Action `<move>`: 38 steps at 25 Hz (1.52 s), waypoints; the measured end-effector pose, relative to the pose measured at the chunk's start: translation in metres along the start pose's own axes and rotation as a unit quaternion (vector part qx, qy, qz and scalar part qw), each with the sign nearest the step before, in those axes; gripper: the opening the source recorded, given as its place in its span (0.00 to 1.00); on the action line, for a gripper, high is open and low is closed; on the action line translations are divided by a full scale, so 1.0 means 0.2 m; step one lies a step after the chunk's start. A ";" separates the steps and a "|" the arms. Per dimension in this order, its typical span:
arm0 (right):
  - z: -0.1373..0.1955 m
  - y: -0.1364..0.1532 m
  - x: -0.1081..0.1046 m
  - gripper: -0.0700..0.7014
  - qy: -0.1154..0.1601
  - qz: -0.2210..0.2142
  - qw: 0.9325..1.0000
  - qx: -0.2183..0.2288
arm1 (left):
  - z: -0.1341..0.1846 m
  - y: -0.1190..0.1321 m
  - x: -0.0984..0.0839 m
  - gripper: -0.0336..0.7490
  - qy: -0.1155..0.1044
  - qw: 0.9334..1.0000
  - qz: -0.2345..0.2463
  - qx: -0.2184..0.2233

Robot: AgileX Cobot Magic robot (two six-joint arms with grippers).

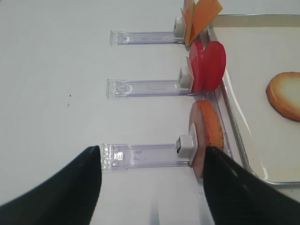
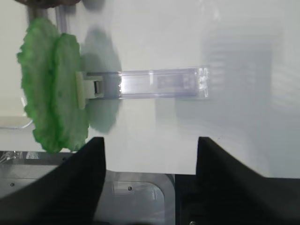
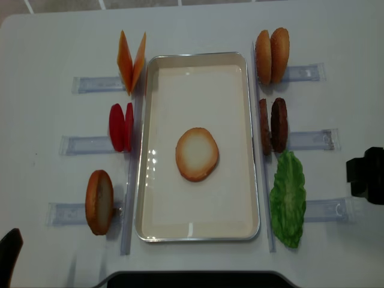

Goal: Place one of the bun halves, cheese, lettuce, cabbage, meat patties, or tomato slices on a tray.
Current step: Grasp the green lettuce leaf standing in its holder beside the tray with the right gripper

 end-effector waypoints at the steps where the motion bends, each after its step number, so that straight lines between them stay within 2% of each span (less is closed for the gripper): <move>1: 0.00 0.01 0.03 0.62 -0.002 0.004 1.000 0.005 | 0.00 0.00 0.00 0.70 0.000 1.000 0.000 0.000; 7: -0.03 0.03 0.30 0.62 -0.051 0.029 0.998 0.014 | 0.00 0.00 0.00 0.70 0.000 1.000 0.000 0.000; 10: -0.10 0.05 0.36 0.62 -0.051 0.042 0.998 0.012 | 0.00 0.00 0.00 0.70 0.000 1.000 0.000 0.000; 20: -0.22 0.15 0.33 0.62 -0.050 0.059 0.996 0.038 | 0.00 0.00 0.00 0.70 0.000 1.000 0.000 0.000; 28: -0.27 0.18 0.33 0.62 -0.048 0.029 0.998 0.028 | 0.00 0.00 0.00 0.70 0.000 1.000 0.000 0.000; 38: -0.29 0.31 0.36 0.61 -0.062 0.031 0.995 0.067 | 0.00 0.00 0.00 0.70 0.000 1.000 0.000 0.000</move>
Point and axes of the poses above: a point on each arm's last joint axis where the gripper is mounted, y pointing out along that axis toward the gripper, x along the wrist's bending axis when the last joint is at zero, z = x × y, the point moved 4 cm from there along y, pointing out along that axis toward the gripper, and after that the axes turned 14 degrees about -y, right-handed, at the moved point
